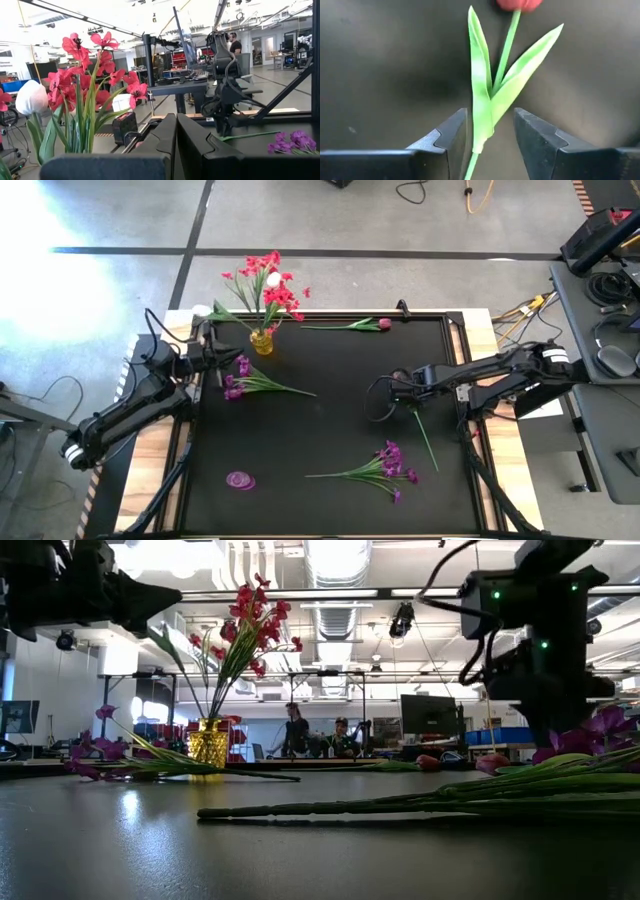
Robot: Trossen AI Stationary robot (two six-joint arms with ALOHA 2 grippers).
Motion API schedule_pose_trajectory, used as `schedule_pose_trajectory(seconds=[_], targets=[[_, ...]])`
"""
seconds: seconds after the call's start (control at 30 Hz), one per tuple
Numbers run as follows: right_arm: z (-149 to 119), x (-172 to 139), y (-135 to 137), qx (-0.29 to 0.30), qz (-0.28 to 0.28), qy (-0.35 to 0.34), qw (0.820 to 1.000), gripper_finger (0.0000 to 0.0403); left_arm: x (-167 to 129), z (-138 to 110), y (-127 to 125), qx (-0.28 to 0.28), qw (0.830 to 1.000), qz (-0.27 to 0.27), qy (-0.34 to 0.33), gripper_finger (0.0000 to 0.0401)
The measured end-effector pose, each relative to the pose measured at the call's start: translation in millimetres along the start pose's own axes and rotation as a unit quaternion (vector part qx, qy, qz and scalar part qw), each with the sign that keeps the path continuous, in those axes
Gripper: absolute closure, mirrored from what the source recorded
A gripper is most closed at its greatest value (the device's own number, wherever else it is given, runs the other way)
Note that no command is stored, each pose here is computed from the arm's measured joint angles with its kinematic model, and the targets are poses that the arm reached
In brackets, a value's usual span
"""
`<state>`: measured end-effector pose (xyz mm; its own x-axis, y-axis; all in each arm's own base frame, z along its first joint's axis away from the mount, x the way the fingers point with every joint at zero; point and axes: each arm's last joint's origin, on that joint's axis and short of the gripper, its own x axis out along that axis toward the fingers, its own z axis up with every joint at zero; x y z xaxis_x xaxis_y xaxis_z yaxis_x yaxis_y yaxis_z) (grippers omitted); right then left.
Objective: Sort flowers into vase by color
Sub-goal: Put the bottom red tulip into the violet vase
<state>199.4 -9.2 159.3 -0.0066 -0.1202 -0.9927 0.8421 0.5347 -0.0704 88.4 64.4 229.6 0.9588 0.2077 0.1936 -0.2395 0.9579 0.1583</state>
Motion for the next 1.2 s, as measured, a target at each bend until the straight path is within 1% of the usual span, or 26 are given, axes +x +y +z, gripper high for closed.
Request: schedule_pose_trajectory(seconds=[0.13,0.23,0.37,0.43,0.47,0.57,0.63,0.73,0.93,1.2], targets=[[0,7,-5,-0.008,-0.006,0.025,1.000,0.0255,2,0,1,0.000,1.000,0.000,0.000,0.0401],[1,6,-5,-0.007,-0.001,0.033,0.999,0.0260,3,-3,2,-0.007,1.000,0.000,0.008,0.0401],[5,-4,1,0.004,0.028,0.036,0.999,0.0259,6,-8,4,-0.019,0.999,-0.001,0.025,0.0401],[6,-6,3,0.007,0.039,0.043,0.998,0.0255,8,-10,5,-0.017,0.999,-0.001,0.032,0.0401],[6,-6,3,0.006,0.042,0.047,0.998,0.0252,9,-9,5,-0.003,1.000,0.001,0.027,0.0401],[5,-6,3,-0.009,0.048,0.057,0.997,0.0242,13,3,8,0.024,1.000,0.005,-0.004,0.0401],[5,-6,3,-0.017,0.047,0.058,0.997,0.0234,15,9,9,0.015,1.000,-0.006,-0.006,0.0401],[5,-6,3,-0.020,0.046,0.056,0.997,0.0220,17,6,9,-0.008,0.999,-0.028,0.020,0.0401],[5,-6,2,-0.024,0.037,0.048,0.998,0.0197,20,1,10,0.001,0.999,-0.025,0.038,0.0401],[4,-6,1,-0.022,0.032,0.055,0.998,0.0194,22,2,12,0.000,0.999,-0.026,0.041,0.0401]])
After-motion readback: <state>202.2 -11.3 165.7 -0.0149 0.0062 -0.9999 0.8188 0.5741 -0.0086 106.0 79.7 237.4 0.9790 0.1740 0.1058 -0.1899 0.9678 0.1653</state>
